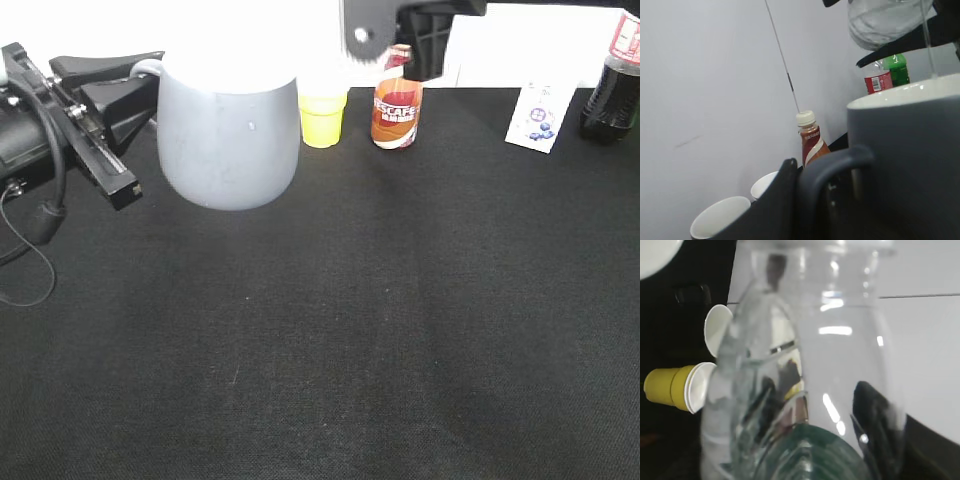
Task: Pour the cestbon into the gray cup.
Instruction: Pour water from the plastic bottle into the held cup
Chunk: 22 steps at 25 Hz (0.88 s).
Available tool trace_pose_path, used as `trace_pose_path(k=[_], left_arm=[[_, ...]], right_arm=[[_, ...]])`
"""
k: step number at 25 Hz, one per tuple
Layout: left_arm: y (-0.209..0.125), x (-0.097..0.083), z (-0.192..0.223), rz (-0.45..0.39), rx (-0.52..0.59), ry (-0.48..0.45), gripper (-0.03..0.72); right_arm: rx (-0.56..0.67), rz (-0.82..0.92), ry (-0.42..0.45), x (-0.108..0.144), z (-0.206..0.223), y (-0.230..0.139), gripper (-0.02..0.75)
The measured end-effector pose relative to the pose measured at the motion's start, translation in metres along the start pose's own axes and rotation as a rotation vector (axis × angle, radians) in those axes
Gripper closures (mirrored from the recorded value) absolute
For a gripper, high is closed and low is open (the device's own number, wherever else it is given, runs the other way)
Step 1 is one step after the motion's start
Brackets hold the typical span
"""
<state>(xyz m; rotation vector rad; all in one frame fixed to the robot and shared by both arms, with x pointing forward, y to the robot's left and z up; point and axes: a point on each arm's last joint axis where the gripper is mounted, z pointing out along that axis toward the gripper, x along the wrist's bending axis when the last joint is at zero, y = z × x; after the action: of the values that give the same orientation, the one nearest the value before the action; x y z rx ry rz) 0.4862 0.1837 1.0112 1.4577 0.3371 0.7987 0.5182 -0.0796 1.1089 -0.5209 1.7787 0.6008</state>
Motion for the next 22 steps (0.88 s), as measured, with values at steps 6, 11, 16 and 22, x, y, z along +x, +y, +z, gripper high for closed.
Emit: trace_pose_path(k=[6, 11, 16, 22], left_arm=[[0.0, 0.004, 0.0, -0.019, -0.001, 0.042, 0.617], [0.0, 0.007, 0.0, -0.031, -0.004, 0.074, 0.617], [0.001, 0.009, -0.001, -0.039, -0.007, 0.096, 0.617], [0.001, 0.011, -0.001, -0.051, -0.011, 0.124, 0.617]], right_arm=[[0.005, 0.249, -0.02, -0.002, 0.0, 0.0, 0.234], [-0.006, 0.597, -0.046, -0.005, 0.0, 0.0, 0.234], [-0.043, 0.935, -0.114, -0.011, -0.001, -0.001, 0.234], [-0.037, 1.19, -0.155, -0.014, -0.001, -0.004, 0.234]])
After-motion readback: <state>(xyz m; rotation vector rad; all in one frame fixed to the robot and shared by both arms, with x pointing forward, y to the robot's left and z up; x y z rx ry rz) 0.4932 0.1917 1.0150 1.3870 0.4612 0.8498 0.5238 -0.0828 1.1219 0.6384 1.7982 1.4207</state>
